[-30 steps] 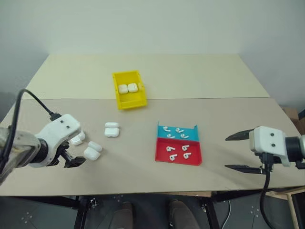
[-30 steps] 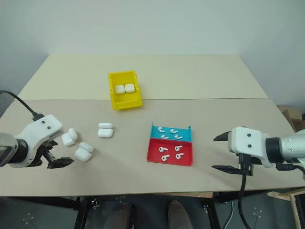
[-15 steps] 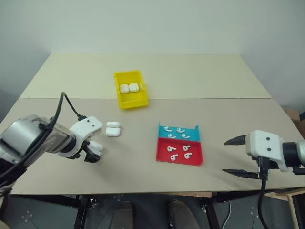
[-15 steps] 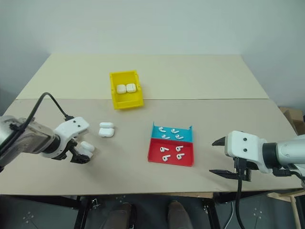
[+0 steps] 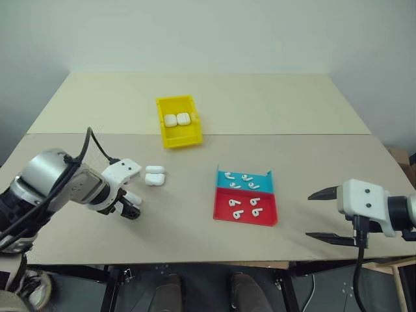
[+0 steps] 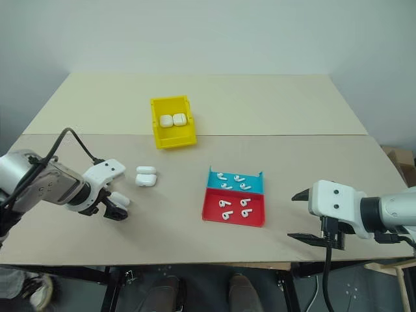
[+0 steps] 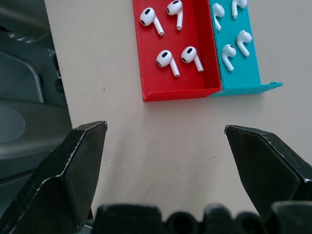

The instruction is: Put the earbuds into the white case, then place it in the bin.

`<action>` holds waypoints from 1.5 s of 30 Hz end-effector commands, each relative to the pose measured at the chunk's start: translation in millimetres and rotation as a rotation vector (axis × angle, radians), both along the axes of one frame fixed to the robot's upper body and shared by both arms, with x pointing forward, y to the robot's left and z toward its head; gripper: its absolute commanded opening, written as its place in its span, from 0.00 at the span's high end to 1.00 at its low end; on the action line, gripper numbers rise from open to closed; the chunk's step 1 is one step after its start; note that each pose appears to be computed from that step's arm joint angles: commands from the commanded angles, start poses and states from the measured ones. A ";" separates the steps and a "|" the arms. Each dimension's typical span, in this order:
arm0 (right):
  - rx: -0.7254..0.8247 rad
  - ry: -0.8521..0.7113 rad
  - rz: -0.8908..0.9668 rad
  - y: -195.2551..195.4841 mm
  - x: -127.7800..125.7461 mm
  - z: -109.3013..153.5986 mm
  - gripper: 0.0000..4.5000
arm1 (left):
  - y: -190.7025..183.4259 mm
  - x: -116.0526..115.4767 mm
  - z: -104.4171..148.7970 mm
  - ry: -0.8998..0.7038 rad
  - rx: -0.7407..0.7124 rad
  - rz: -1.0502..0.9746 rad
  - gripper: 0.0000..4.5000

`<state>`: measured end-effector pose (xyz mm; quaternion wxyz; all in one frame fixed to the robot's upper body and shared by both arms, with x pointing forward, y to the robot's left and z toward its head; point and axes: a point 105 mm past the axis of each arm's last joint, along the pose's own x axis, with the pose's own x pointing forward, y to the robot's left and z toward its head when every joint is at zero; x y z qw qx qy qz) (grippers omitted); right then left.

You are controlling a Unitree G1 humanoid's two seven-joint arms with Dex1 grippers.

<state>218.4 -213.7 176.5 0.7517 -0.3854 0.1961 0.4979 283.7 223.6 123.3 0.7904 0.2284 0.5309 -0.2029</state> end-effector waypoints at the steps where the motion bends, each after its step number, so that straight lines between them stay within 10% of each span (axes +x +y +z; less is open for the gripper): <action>1: -0.024 -0.033 -0.008 -1.3 0.1 5.2 0.00 | 0.5 2.9 3.3 -0.006 0.005 0.007 0.00; 11: -0.018 -0.028 -0.025 -1.5 -1.0 2.4 0.00 | 3.8 1.5 -3.2 0.005 0.052 0.005 0.00; 18: -0.023 -0.030 -0.027 -1.5 -0.8 2.8 0.00 | 6.6 0.0 -3.2 -0.003 0.081 0.001 0.37; 24: -0.023 -0.037 -0.028 -1.7 0.2 3.6 0.00 | -1.2 4.4 15.3 -0.137 0.123 -0.062 0.37; 36: -0.068 -0.106 0.080 14.4 3.0 38.6 0.00 | -78.6 -8.7 81.5 -0.751 -0.370 -0.521 0.37; 45: -0.189 0.006 0.145 42.4 8.9 37.6 0.00 | -99.6 -20.0 69.7 -1.204 -0.806 -0.710 0.37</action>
